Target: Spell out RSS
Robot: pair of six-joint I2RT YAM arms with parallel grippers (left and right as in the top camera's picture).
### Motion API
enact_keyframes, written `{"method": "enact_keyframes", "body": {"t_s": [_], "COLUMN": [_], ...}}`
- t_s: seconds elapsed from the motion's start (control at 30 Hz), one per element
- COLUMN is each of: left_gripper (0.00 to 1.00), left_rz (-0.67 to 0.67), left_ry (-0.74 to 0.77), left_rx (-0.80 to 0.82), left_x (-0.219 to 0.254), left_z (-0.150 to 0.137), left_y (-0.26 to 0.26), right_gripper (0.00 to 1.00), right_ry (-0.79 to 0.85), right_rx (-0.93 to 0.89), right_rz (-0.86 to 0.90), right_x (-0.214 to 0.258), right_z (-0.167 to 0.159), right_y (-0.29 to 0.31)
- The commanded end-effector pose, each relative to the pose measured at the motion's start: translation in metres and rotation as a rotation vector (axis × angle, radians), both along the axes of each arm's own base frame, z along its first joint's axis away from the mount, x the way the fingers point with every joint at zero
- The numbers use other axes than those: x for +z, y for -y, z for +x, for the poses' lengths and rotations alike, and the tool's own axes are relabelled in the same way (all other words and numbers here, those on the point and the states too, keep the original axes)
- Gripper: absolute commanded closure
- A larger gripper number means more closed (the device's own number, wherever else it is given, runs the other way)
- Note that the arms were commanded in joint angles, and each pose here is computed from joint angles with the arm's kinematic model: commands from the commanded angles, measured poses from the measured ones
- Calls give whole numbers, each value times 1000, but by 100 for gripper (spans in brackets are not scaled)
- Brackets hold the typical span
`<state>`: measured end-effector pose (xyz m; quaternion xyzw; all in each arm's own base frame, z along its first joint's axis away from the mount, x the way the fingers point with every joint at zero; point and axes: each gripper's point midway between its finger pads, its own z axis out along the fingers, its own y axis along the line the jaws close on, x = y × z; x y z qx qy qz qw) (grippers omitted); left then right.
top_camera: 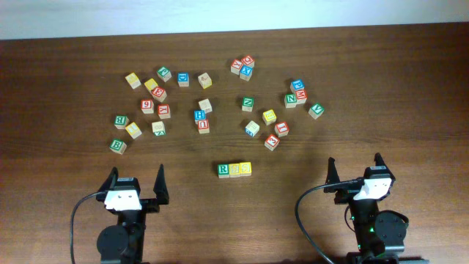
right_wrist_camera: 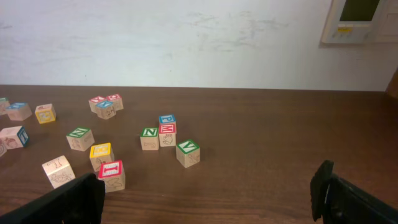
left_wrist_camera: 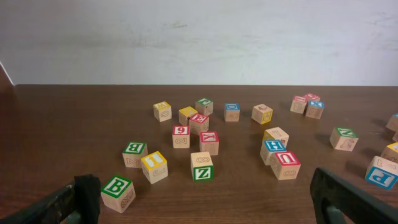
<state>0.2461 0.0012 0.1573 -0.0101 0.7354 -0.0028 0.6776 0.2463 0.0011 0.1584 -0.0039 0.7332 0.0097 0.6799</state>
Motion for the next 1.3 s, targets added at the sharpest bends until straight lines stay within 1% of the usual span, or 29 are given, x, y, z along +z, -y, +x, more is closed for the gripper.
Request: {"method": "enact_keyframes", "body": {"t_s": [0.0, 1.27], "left_gripper": [1, 1], "left_rz": [-9, -3], "left_ry": [1, 2], "left_rx": [7, 18], "left_x": [-1, -1], "left_z": [0, 0], "left_y": [-1, -5], "right_gripper": [2, 2], "right_ry": [2, 2], "right_rx": [4, 4], "right_rz": [10, 10], "right_x": [-2, -2], "right_z": [0, 0], "right_y": [-1, -1]}}
